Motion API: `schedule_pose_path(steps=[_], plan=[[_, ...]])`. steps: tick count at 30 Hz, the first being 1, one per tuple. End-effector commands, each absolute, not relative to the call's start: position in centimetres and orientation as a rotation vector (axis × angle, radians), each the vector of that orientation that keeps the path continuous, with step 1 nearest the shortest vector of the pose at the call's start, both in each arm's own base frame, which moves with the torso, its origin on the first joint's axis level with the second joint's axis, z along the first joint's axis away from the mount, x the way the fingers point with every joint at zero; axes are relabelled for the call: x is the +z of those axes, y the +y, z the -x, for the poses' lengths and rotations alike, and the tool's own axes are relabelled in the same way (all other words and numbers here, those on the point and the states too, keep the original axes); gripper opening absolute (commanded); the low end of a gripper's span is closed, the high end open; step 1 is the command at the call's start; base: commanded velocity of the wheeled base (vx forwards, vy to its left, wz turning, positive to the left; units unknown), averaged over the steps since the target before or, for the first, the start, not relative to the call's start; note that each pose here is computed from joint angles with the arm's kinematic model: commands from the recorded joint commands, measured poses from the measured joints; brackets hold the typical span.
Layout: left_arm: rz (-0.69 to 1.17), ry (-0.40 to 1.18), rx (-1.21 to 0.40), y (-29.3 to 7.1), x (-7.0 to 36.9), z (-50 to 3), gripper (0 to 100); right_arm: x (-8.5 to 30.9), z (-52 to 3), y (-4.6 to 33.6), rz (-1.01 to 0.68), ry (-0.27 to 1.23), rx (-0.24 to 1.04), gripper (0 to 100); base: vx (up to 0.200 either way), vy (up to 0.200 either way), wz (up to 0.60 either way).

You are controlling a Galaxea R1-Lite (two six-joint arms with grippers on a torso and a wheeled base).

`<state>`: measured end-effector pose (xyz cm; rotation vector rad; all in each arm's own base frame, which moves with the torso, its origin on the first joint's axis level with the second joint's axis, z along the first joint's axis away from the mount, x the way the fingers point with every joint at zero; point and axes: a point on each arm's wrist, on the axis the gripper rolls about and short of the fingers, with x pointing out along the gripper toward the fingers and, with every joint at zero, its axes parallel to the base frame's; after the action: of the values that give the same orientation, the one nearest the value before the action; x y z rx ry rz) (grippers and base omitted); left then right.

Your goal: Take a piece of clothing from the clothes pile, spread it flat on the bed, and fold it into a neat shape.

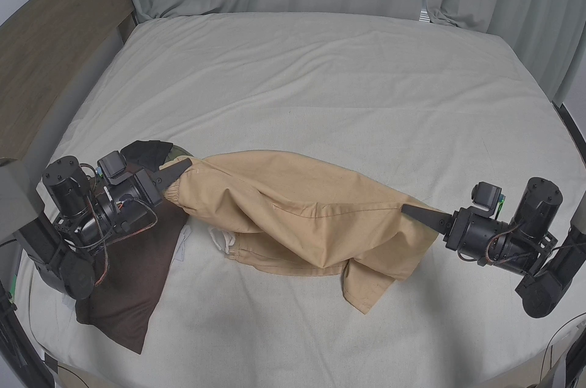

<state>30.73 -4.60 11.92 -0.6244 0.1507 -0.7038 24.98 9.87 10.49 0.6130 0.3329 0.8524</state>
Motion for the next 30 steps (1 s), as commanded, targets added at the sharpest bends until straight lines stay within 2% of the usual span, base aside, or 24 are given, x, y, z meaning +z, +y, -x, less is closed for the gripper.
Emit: schedule_pose_path(steps=[1, 30], plan=[[0.622, 0.145, -0.706, -4.5, 12.2, -30.6, 0, 11.5, -25.2, 9.2, -0.612, 0.284, 0.841, 0, 0.0, 0.0, 0.0], [0.588, 0.055, -0.774, -3.6, 15.8, -28.3, 0, 13.3, -26.2, 7.5, -0.639, 0.196, 0.801, 0, 0.0, 0.0, 0.0]])
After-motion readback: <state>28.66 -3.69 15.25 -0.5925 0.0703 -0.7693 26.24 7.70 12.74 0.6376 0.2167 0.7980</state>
